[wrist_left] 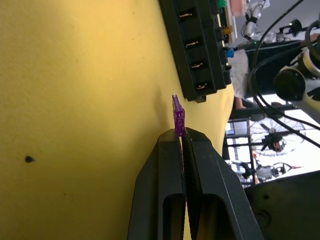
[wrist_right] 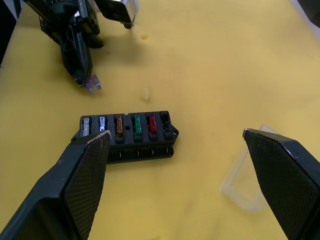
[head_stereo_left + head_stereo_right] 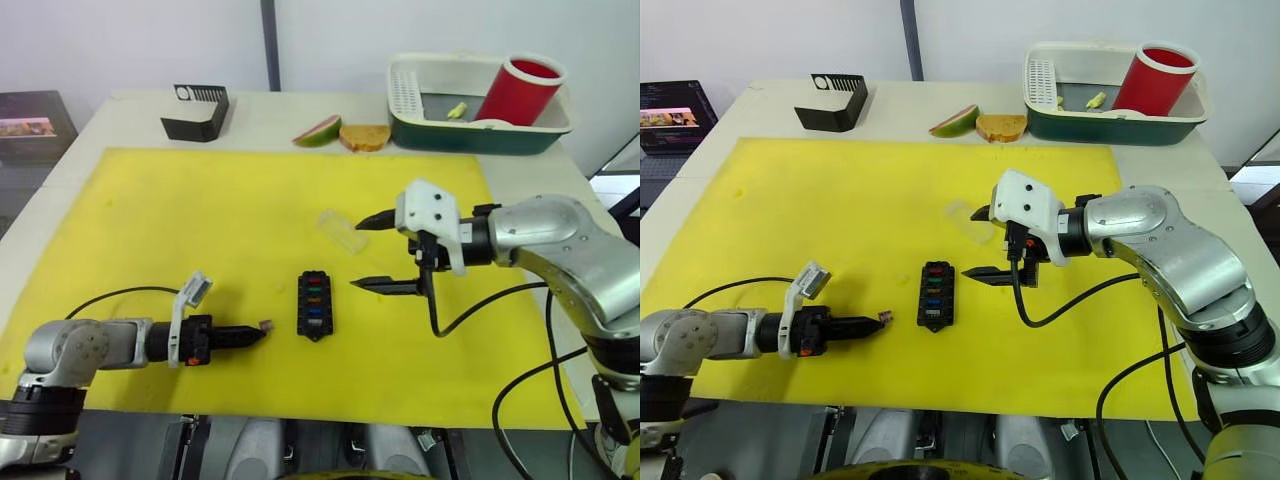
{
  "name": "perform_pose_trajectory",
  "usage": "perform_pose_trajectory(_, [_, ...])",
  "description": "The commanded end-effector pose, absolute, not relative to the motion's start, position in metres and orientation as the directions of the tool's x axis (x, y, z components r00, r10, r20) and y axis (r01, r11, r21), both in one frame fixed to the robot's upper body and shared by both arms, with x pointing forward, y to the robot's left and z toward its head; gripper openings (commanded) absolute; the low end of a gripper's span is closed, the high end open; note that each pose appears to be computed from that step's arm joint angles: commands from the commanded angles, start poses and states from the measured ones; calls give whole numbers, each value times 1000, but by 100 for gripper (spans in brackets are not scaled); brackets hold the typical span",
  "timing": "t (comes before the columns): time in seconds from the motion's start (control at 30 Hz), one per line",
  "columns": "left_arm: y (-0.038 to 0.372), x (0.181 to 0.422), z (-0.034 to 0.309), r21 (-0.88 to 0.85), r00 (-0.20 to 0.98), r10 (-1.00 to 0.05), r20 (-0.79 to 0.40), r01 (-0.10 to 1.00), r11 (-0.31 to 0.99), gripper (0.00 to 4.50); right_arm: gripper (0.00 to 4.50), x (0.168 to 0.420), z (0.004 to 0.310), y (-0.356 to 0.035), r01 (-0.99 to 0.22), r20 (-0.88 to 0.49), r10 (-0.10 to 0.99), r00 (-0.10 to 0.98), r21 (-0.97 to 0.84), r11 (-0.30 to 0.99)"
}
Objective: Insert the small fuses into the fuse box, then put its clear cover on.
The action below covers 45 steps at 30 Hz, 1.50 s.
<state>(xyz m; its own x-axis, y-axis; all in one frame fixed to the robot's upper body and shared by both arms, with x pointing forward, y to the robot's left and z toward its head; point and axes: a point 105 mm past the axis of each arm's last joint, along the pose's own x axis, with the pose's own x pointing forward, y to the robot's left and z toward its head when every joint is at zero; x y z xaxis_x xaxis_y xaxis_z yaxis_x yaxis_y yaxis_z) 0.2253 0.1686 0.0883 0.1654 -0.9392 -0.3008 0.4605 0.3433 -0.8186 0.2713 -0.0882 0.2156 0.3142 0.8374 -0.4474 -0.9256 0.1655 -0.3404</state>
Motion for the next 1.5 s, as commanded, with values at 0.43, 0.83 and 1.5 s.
perform_pose_trajectory(0.43, [204,275,120,-489,-173,-765,-620,848,204,6,450,265,219,-80,-922,-430,851,302,-359,146])
perform_pose_trajectory(0.83, [165,298,125,-394,-363,-565,-741,916,-72,6,450,255,212,-81,-920,-443,831,335,-345,187])
perform_pose_trajectory(1.5, [162,296,115,-395,-417,-526,-742,904,-160,146,450,252,209,-82,-918,-464,815,347,-347,193])
